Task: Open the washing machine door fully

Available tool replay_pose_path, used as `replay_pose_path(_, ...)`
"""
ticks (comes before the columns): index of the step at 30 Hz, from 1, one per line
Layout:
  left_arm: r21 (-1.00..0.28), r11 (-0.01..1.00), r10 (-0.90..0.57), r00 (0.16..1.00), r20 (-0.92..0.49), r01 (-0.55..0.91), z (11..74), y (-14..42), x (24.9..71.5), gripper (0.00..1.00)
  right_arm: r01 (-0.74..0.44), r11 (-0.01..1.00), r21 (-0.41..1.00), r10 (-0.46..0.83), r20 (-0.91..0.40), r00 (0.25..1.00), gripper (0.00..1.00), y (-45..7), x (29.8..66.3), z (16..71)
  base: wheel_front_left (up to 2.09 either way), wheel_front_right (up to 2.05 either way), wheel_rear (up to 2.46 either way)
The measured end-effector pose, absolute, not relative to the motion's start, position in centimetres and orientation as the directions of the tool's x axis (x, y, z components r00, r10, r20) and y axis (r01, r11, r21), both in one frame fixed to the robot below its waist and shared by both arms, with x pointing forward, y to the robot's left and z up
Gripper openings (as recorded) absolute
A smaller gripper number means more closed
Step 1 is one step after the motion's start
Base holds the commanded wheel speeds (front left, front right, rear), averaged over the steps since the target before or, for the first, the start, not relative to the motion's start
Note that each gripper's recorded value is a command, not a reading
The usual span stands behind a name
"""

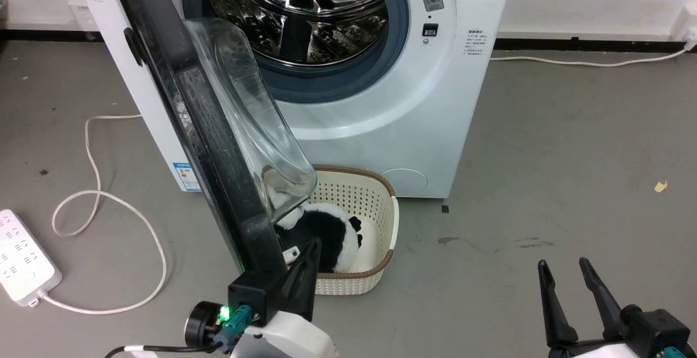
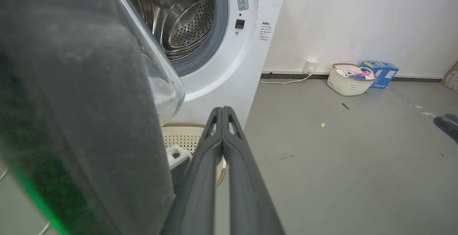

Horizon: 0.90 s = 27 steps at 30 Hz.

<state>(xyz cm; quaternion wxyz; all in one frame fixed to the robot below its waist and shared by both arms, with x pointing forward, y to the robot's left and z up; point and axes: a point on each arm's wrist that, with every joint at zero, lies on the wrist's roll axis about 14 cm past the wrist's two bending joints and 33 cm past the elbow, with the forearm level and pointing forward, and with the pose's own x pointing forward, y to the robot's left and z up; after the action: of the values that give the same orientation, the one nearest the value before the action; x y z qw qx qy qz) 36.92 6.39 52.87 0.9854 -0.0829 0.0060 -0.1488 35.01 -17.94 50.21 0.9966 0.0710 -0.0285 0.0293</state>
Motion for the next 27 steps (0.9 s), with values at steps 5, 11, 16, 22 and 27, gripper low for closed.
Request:
replay_pose_path(5, -0.169, 0.958, -0.239, 0.971, -0.013, 0.233, 51.7, 8.1, 37.0, 0.00, -0.078, 0.986, 0.149, 0.070, 0.058, 0.996, 1.00, -17.4, 35.2, 50.0, 0.00, 0.00, 0.00)
replay_pose_path(11, -0.175, 0.969, -0.179, 0.984, -0.014, 0.174, 51.5, 10.3, 36.4, 0.00, -0.126, 0.981, 0.149, 0.117, 0.073, 0.991, 1.00, -15.9, 35.6, 50.5, 0.00, 0.00, 0.00)
replay_pose_path(16, -0.167, 0.986, 0.006, 1.000, -0.003, -0.007, 51.7, 16.7, 34.4, 0.00, -0.242, 0.959, 0.146, 0.231, 0.091, 0.969, 1.00, -12.1, 36.6, 51.1, 0.00, 0.00, 0.00)
replay_pose_path(22, -0.149, 0.978, 0.152, 0.988, 0.011, -0.149, 52.3, 22.0, 32.6, 0.00, -0.332, 0.932, 0.143, 0.322, 0.089, 0.943, 1.00, -8.9, 37.4, 51.2, 0.00, 0.00, 0.00)
replay_pose_path(27, -0.113, 0.962, 0.249, 0.968, -0.004, -0.248, 52.1, 26.2, 32.3, 0.00, -0.390, 0.910, 0.138, 0.387, 0.048, 0.921, 1.00, -6.7, 38.4, 50.3, 0.00, 0.00, 0.00)
